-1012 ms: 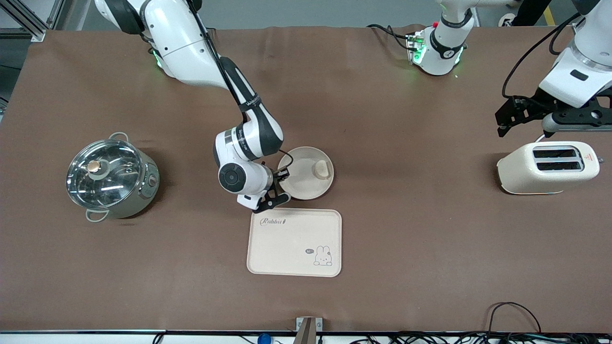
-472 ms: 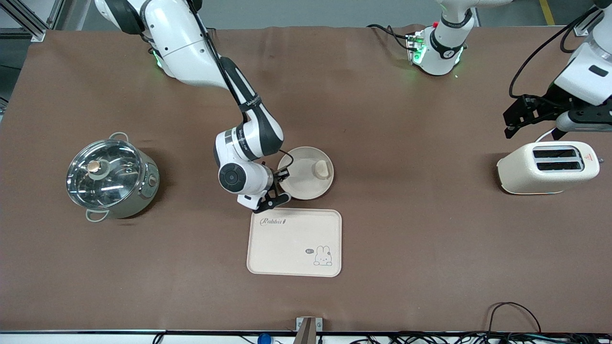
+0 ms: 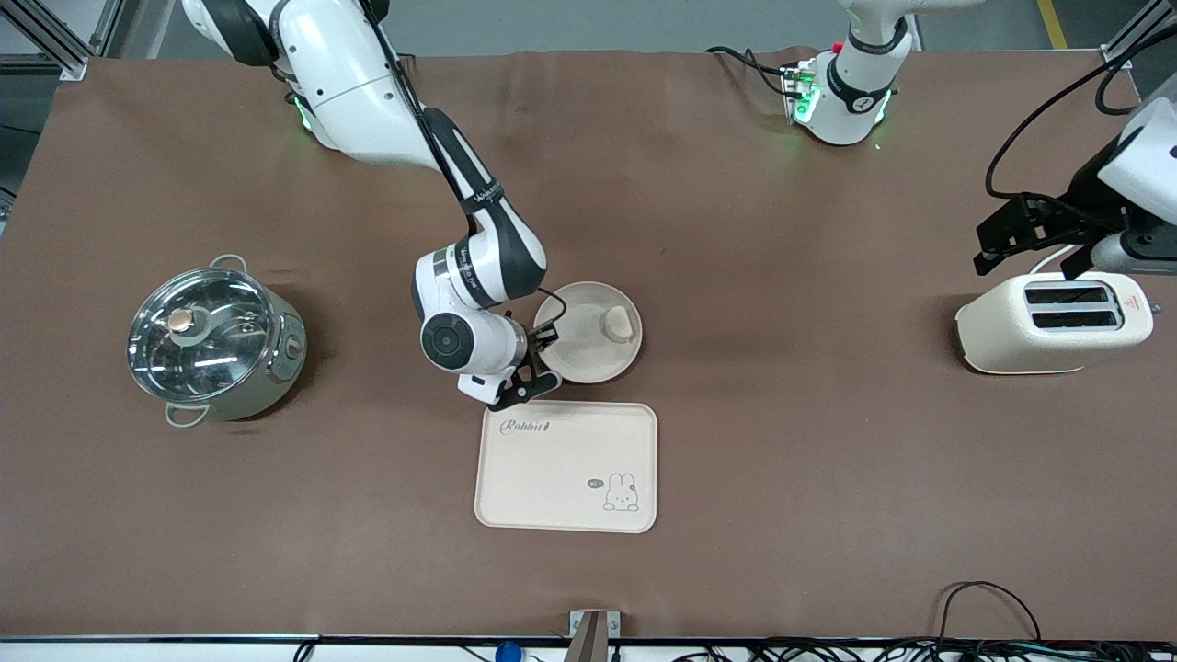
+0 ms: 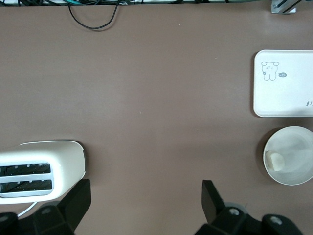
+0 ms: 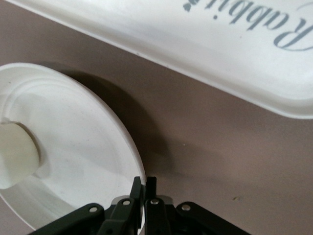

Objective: Place bun in plate and plate on tray
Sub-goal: 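Lift the plate with the right gripper and move it over the tray, then lower the plate onto the tray and open the right gripper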

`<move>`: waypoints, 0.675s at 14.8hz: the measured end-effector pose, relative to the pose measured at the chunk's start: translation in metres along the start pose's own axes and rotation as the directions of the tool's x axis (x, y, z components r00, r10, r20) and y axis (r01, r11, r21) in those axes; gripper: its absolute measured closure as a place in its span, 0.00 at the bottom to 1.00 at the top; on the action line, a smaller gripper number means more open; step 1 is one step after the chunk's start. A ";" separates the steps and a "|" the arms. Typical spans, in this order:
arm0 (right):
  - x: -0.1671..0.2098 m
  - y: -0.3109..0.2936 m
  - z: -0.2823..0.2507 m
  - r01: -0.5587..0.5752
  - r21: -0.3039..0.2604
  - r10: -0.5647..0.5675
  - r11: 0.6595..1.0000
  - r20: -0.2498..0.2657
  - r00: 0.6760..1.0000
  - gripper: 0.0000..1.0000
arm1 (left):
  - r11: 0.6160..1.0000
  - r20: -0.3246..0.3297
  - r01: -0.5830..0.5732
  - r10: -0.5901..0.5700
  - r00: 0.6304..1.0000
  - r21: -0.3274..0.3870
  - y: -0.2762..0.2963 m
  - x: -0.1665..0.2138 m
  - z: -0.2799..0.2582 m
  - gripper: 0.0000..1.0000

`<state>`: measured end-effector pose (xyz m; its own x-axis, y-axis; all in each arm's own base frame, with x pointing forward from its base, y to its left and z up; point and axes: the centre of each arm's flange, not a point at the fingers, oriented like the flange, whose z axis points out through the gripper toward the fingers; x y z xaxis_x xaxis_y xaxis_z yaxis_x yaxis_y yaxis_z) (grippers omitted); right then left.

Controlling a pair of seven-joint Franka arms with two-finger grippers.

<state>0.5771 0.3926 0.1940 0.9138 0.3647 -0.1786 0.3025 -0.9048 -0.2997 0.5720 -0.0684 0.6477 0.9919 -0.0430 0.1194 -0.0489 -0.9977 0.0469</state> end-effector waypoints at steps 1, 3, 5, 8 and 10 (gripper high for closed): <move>0.002 -0.002 -0.006 -0.004 0.002 0.004 1.000 -0.012 1.000 0.96 | 1.000 0.001 0.002 -0.002 1.000 0.000 -0.002 0.000 0.000 0.00; 0.010 -0.007 -0.027 -0.031 0.009 0.032 0.999 -0.053 0.998 0.96 | 1.000 0.001 0.003 -0.003 1.000 0.000 -0.002 0.000 0.000 0.00; 0.019 -0.007 -0.060 -0.072 0.024 0.074 0.997 -0.100 0.992 0.96 | 1.000 0.000 0.003 -0.003 1.000 0.000 -0.002 0.000 -0.001 0.00; 0.035 0.011 -0.103 -0.141 0.057 0.149 0.988 -0.165 0.975 0.96 | 1.000 0.000 0.003 -0.003 1.000 0.000 -0.002 0.000 -0.001 0.00; 0.045 0.023 -0.124 -0.178 0.077 0.190 0.981 -0.202 0.961 0.96 | 1.000 0.000 0.003 -0.003 1.000 0.000 -0.002 0.000 -0.001 0.00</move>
<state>0.6584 0.3604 0.2950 0.9902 0.1342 -0.0397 0.1134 -0.9355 -0.3347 0.5723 -0.0664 0.6487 0.9921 -0.0401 0.1192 -0.0459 -0.9978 0.0470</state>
